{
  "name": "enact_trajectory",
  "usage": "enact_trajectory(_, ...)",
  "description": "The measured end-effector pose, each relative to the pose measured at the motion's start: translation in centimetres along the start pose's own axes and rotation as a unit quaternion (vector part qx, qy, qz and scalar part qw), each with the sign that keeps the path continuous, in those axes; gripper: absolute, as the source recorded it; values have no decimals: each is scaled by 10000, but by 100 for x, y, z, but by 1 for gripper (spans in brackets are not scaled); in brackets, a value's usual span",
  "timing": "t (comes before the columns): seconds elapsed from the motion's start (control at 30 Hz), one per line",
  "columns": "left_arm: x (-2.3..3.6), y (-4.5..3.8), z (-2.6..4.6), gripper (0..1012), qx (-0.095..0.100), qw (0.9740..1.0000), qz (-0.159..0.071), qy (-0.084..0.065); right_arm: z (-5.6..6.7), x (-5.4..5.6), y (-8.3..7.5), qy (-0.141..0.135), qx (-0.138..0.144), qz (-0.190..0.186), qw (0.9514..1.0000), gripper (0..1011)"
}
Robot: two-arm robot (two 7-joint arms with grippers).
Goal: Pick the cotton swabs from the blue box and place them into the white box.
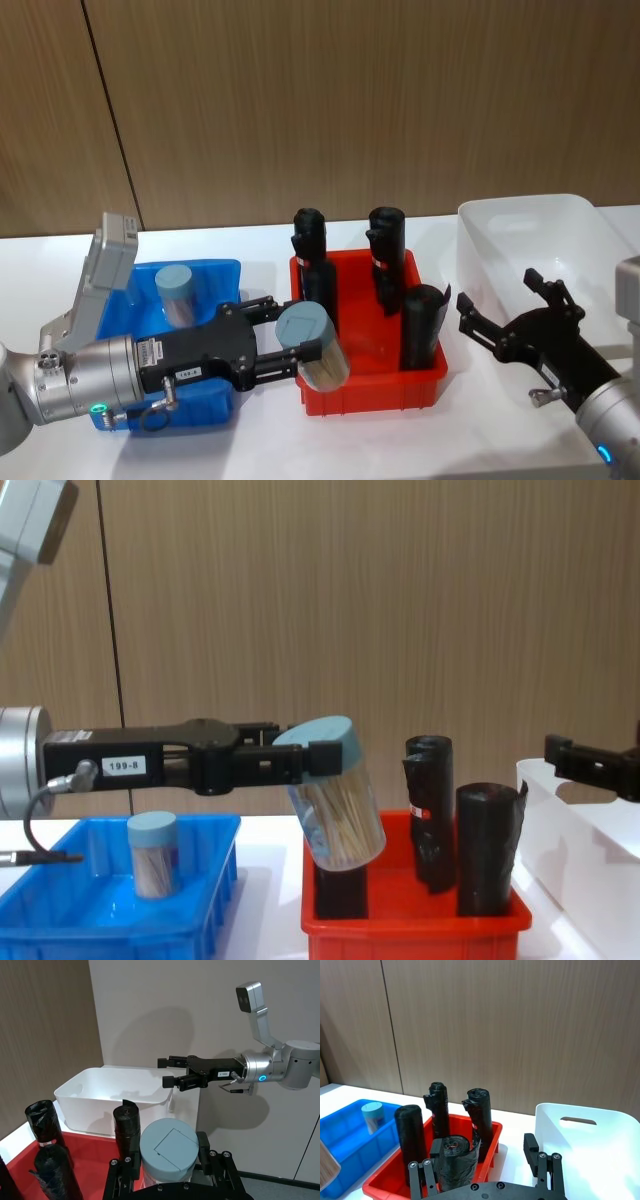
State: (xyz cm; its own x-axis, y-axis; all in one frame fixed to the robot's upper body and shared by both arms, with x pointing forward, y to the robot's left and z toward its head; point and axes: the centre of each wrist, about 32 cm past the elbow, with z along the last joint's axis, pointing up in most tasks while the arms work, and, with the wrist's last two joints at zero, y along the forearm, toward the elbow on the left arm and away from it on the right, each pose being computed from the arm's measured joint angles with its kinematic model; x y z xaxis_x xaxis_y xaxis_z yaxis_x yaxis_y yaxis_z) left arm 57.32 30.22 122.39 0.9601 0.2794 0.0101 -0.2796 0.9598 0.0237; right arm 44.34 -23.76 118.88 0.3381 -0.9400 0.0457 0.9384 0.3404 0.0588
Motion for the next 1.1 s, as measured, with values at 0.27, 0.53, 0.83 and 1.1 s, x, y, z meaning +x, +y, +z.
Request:
enact_trajectory(0.27, 6, 3, 0, 671, -1, 10000, -36, 4, 36, 43, 4, -134, -92, 280, 9995, 1002)
enact_trajectory(0.53, 8, 5, -1, 671, 1, 10000, -54, 6, 95, 113, 20, -267, -239, 728, 9967, 1002)
enact_trajectory(0.83, 10, 6, 0, 671, 0, 10000, -63, 8, 182, 210, 63, -396, -439, 1385, 9886, 1002)
enact_trajectory(1.1, 11, 7, 0, 671, 1, 10000, -66, 8, 232, 274, 127, -491, -627, 1976, 9770, 1002)
